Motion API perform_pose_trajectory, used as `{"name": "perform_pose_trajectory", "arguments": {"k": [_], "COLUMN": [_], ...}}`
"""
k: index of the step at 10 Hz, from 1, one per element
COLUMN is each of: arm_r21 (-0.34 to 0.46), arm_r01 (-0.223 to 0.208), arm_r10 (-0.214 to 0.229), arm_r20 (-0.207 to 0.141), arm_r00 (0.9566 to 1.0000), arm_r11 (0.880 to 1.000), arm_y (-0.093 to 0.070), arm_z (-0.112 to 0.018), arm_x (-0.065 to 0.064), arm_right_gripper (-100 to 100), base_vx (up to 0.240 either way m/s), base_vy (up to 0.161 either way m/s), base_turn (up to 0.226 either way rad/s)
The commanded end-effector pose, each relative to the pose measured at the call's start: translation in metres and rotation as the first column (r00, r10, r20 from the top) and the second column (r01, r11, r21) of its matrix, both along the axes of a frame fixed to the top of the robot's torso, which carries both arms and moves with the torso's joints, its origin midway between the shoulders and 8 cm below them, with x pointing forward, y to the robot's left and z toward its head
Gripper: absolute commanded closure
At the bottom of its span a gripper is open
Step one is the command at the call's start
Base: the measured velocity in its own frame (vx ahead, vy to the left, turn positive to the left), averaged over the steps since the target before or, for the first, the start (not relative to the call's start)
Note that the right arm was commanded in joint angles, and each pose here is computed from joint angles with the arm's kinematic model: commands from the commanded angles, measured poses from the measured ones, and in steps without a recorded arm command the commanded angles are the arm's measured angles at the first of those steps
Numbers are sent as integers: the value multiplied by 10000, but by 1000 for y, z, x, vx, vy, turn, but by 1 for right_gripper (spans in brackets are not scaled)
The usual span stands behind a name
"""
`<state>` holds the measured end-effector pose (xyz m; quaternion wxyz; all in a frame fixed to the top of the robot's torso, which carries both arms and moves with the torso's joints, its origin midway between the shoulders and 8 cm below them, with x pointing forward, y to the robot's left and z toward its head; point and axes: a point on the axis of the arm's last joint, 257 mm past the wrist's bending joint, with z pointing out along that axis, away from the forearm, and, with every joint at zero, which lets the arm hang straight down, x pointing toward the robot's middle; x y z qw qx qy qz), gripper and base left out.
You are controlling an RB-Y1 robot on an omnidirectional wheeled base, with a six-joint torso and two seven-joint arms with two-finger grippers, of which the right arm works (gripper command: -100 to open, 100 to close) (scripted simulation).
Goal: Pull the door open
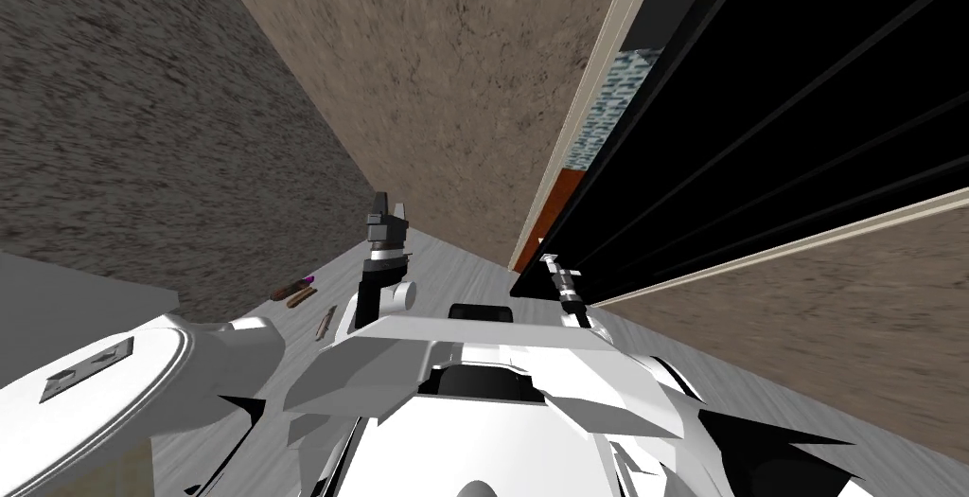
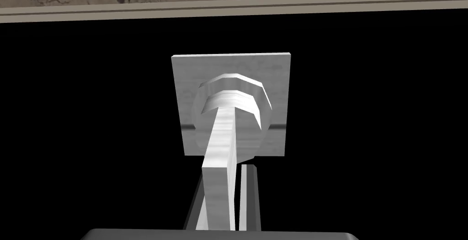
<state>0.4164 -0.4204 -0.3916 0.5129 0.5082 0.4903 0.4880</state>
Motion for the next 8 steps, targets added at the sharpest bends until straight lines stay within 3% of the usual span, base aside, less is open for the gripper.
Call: {"name": "perform_pose_trajectory", "arguments": {"k": [1,4,7,8], "arm_r21": [47,60,68,70], "arm_r01": [-321,-733,-788,-931], "arm_r10": [321,733,789,932], "arm_r20": [-16,-16,-61,-67], "arm_r00": [9995,9973,9969,9956], "arm_r11": [9995,9973,9969,9956], "arm_y": [4,5,6,4], "arm_z": [-2,-1,-2,-3], "arm_x": [-8,-18,-20,-31], "arm_right_gripper": [100,100,100,100], "base_vx": [-211,-177,-118,-139], "base_vy": [-56,-61,-49,-65], "base_turn": [92,84,38,204]}}
